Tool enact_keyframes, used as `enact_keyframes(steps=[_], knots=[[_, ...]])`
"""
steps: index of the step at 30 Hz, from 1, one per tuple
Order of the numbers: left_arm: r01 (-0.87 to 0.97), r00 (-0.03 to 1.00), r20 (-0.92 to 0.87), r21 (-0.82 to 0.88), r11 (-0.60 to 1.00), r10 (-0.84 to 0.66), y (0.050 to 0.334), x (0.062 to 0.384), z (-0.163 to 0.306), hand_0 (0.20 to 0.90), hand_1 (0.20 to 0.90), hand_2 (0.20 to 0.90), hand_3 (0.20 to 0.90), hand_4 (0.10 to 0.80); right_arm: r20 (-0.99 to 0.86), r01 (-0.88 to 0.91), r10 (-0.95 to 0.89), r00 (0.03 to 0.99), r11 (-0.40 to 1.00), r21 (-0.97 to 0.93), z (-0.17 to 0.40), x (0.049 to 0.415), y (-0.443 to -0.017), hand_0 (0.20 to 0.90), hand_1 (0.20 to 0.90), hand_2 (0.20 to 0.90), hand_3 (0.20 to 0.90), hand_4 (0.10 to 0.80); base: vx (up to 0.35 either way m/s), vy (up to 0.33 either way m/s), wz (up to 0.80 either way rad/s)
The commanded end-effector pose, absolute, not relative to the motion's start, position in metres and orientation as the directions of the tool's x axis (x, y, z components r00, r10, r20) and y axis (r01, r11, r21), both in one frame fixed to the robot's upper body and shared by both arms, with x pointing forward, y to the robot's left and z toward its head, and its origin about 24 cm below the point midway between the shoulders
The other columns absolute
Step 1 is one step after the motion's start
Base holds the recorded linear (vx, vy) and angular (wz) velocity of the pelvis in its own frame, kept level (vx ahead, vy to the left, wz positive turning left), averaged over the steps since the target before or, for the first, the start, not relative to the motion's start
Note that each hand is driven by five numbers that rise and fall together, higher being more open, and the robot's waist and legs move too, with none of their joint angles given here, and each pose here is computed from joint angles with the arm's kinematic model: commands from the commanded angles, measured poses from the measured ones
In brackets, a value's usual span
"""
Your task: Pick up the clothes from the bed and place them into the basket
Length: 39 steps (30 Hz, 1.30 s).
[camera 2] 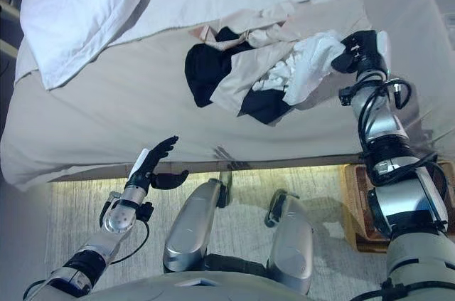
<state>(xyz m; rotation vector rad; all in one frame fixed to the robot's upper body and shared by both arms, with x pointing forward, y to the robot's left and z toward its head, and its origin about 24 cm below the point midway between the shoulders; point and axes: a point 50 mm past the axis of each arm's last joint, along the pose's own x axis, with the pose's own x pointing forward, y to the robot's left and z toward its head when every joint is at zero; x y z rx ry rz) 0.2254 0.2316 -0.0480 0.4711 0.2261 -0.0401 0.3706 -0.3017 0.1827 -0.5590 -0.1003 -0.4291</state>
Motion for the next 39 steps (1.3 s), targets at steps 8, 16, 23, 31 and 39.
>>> enact_keyframes(steps=[8,16,23,31,39], knots=[[0.123,0.933,-0.357,0.456,0.881,0.055,0.245,0.204,-0.073,0.900,0.900,0.900,0.900,0.800,0.438,0.493,-0.322,0.839,0.790,-0.365,0.263,0.354,-0.325,0.300,0.300,0.300,0.200,0.100,0.094,-0.012,-0.09],[0.165,0.905,-0.422,0.466,0.869,0.055,0.248,0.199,-0.082,0.900,0.900,0.900,0.900,0.800,0.511,0.553,-0.370,0.776,0.788,-0.268,0.305,0.337,-0.347,0.300,0.300,0.300,0.200,0.100,0.026,-0.008,-0.05],[0.184,0.884,-0.463,0.472,0.862,0.064,0.252,0.192,-0.089,0.900,0.900,0.900,0.900,0.800,0.561,0.606,-0.406,0.721,0.763,-0.226,0.346,0.324,-0.358,0.300,0.300,0.300,0.200,0.100,0.019,0.012,-0.13],[0.178,0.884,-0.461,0.494,0.851,0.083,0.258,0.189,-0.090,0.900,0.900,0.900,0.900,0.800,0.595,0.713,-0.483,0.642,0.662,-0.232,0.375,0.300,-0.384,0.300,0.300,0.300,0.200,0.100,0.009,0.017,-0.07],[0.165,0.892,-0.439,0.545,0.822,0.111,0.267,0.192,-0.084,0.900,0.900,0.900,0.900,0.800,0.593,0.776,-0.539,0.598,0.575,-0.260,0.371,0.281,-0.406,0.300,0.300,0.300,0.200,0.100,-0.038,-0.008,-0.20]])
